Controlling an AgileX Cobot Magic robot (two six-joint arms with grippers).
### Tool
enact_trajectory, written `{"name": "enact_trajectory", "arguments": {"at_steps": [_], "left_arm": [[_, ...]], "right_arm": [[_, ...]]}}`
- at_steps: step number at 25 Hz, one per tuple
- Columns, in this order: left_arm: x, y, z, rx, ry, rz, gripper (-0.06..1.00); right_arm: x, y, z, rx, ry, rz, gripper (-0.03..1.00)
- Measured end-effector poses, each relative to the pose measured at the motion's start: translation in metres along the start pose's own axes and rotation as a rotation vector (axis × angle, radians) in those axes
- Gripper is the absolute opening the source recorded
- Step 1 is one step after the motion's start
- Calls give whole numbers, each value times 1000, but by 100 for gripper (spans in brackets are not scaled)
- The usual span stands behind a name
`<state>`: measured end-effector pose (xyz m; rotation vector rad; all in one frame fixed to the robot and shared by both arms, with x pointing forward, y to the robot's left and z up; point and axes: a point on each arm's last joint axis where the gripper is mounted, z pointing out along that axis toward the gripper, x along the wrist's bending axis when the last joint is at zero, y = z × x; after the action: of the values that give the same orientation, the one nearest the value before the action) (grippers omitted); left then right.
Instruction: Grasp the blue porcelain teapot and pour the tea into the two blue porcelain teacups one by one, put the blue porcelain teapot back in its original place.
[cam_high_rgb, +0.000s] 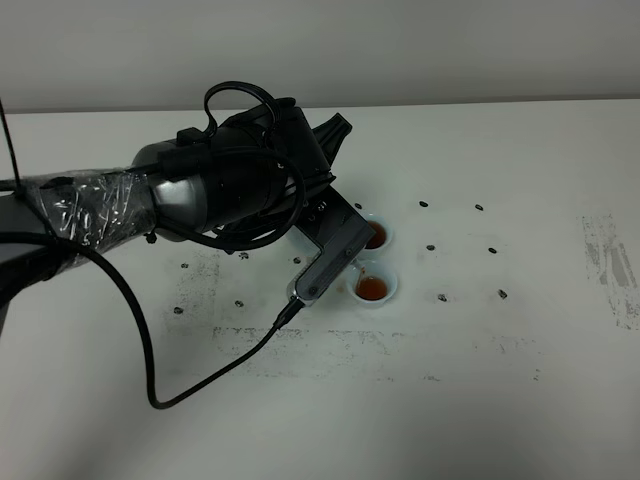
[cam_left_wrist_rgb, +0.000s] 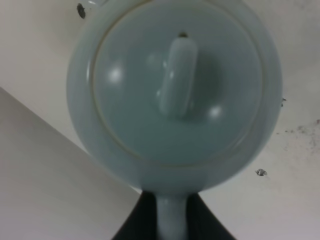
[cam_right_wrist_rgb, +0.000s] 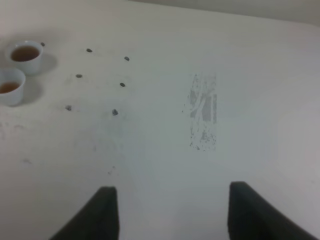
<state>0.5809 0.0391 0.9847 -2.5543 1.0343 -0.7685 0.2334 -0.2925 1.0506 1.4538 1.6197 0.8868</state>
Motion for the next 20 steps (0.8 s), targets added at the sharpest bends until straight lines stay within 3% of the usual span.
{"name": "enact_trajectory", "arguments": {"at_steps": [20], "left_arm": [[2,1,0,-7,25,71,4]], "right_arm": [[0,0,0,0,0,0,50]]}}
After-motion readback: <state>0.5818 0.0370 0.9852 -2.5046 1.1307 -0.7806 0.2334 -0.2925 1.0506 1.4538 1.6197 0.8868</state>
